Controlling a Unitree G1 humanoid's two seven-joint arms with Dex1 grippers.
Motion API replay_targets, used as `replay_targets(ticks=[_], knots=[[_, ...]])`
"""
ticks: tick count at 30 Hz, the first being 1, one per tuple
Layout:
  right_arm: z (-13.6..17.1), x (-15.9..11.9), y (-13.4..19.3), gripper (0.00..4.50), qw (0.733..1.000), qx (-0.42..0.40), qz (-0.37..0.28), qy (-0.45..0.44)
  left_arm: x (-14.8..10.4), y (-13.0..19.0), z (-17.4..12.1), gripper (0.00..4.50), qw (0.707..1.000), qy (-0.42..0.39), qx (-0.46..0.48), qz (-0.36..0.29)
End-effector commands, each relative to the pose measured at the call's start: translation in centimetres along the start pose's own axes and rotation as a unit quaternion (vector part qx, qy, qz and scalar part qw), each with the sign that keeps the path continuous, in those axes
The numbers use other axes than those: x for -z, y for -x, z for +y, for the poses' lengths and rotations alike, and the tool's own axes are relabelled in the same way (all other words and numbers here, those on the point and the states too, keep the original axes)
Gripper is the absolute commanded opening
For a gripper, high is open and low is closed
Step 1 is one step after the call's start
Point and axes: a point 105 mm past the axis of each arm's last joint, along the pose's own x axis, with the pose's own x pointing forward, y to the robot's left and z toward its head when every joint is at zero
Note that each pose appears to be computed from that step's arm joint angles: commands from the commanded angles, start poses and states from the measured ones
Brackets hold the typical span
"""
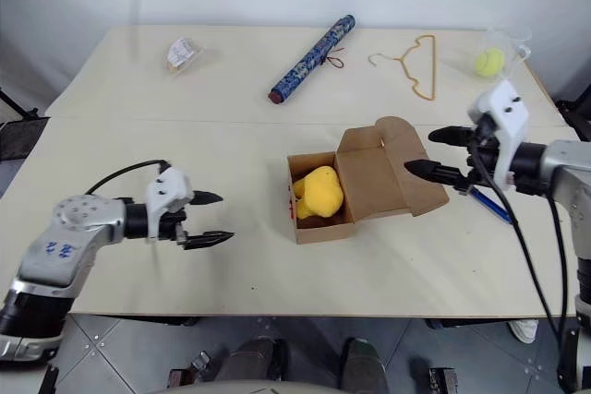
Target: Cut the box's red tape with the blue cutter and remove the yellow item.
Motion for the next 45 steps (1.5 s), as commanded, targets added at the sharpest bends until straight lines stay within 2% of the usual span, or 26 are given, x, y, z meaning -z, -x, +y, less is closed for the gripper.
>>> replay_targets(ticks=[1,3,4,8,10,13,18,21,24,26,32,35,41,44,45], knots=[[-0.1,-2.4,1.6,4.42,0.994,-0.006,-0.088,0.068,0.0,3.1,0.4,4.45,0.998,-0.004,-0.038,-0.041],[0.7,-2.2,2.1,4.42,0.990,-0.048,-0.107,0.075,1.3,4.8,-0.1,4.45,0.997,0.021,-0.056,-0.043],[1.5,-1.5,2.2,4.42,0.989,-0.077,-0.095,0.088,1.6,5.5,-0.4,4.45,0.996,0.042,-0.067,-0.048],[4.2,-1.2,1.9,4.42,0.977,-0.137,-0.109,0.122,2.1,7.8,-1.1,4.45,0.991,0.088,-0.083,-0.065],[5.0,-1.6,2.0,4.42,0.975,-0.135,-0.124,0.124,1.4,8.3,-1.3,4.45,0.990,0.087,-0.082,-0.069],[6.4,-1.6,2.6,4.42,0.975,-0.141,-0.119,0.126,-0.9,7.7,-1.4,4.45,0.994,0.066,-0.052,-0.073],[6.3,-2.4,3.5,4.42,0.978,-0.110,-0.113,0.135,-5.9,3.7,-1.4,4.45,0.997,0.016,0.057,-0.049],[6.0,-2.7,3.5,4.42,0.979,-0.099,-0.113,0.140,-7.6,1.8,-1.0,4.45,0.996,-0.013,0.088,-0.031],[5.9,-2.8,3.3,4.42,0.980,-0.087,-0.115,0.139,-12.1,-5.5,-0.1,4.45,0.990,-0.080,0.117,-0.009],[6.2,-2.6,3.2,4.42,0.981,-0.087,-0.113,0.133,-13.6,-8.7,-0.4,4.45,0.986,-0.109,0.128,0.007],[7.4,-2.5,2.9,4.42,0.983,-0.082,-0.113,0.123,-13.8,-14.0,-2.0,4.45,0.971,-0.174,0.159,0.045],[8.0,-2.5,2.9,4.42,0.984,-0.079,-0.112,0.113,-12.6,-15.1,-2.0,4.45,0.961,-0.212,0.157,0.080],[8.6,-1.9,3.2,4.42,0.987,-0.073,-0.105,0.095,-11.1,-17.0,-2.7,4.45,0.952,-0.229,0.171,0.107],[8.7,-1.7,3.2,4.50,0.988,-0.068,-0.104,0.092,-11.5,-17.9,-3.4,3.89,0.956,-0.219,0.176,0.087],[8.8,-1.7,3.2,4.50,0.988,-0.067,-0.104,0.091,-11.7,-18.0,-3.5,3.58,0.956,-0.218,0.177,0.080]])
